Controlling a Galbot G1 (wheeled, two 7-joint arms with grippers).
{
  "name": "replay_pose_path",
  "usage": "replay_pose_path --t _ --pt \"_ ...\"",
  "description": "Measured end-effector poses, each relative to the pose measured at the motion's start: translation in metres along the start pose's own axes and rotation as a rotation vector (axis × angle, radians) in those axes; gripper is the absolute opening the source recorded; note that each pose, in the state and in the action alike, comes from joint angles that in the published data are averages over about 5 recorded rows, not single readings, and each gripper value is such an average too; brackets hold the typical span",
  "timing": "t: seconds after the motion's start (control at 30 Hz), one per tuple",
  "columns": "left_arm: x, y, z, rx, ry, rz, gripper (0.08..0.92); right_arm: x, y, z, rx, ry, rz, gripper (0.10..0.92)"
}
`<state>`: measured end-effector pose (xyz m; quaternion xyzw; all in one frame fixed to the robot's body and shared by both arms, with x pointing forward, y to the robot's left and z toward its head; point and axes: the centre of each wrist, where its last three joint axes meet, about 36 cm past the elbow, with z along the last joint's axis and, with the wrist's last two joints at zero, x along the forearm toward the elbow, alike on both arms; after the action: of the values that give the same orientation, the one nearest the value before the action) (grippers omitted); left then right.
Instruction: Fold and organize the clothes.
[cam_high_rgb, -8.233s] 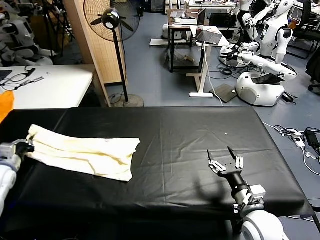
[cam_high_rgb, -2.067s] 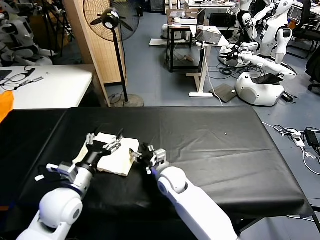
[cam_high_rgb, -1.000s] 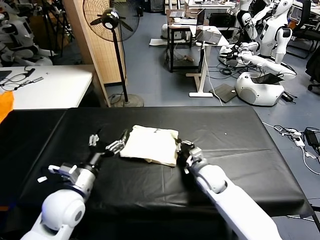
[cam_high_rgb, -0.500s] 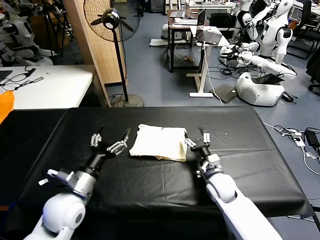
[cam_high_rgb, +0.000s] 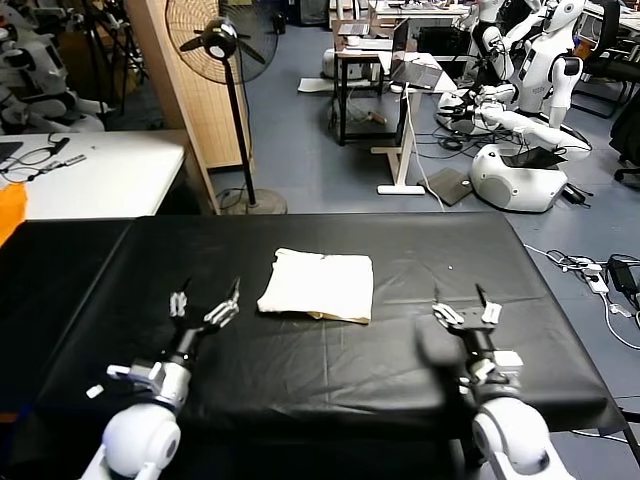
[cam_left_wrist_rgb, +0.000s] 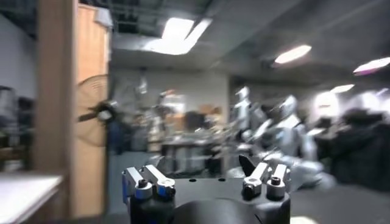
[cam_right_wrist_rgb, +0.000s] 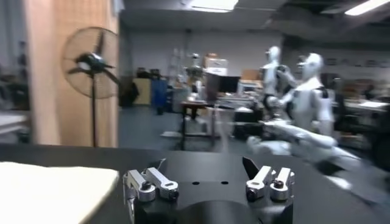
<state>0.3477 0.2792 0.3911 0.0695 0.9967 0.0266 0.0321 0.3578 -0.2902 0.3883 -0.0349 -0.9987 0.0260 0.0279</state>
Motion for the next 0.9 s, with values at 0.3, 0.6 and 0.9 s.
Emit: replay_pose_path --t 0.3,0.6,0.9 --pt "0.010 -0.014 0.021 -0.060 0.002 -0.069 0.798 0.015 -0.010 0.001 0.020 -0.034 0.084 0.798" --pt "0.017 -0.028 0.024 -0.099 -0.020 -0.068 0.798 0.011 -0.010 0.005 0.005 -0.096 0.096 0.798" --pt "0.017 -0.028 0.020 -0.100 -0.028 -0.073 0.798 0.013 -0.015 0.008 0.016 -0.088 0.089 0.798"
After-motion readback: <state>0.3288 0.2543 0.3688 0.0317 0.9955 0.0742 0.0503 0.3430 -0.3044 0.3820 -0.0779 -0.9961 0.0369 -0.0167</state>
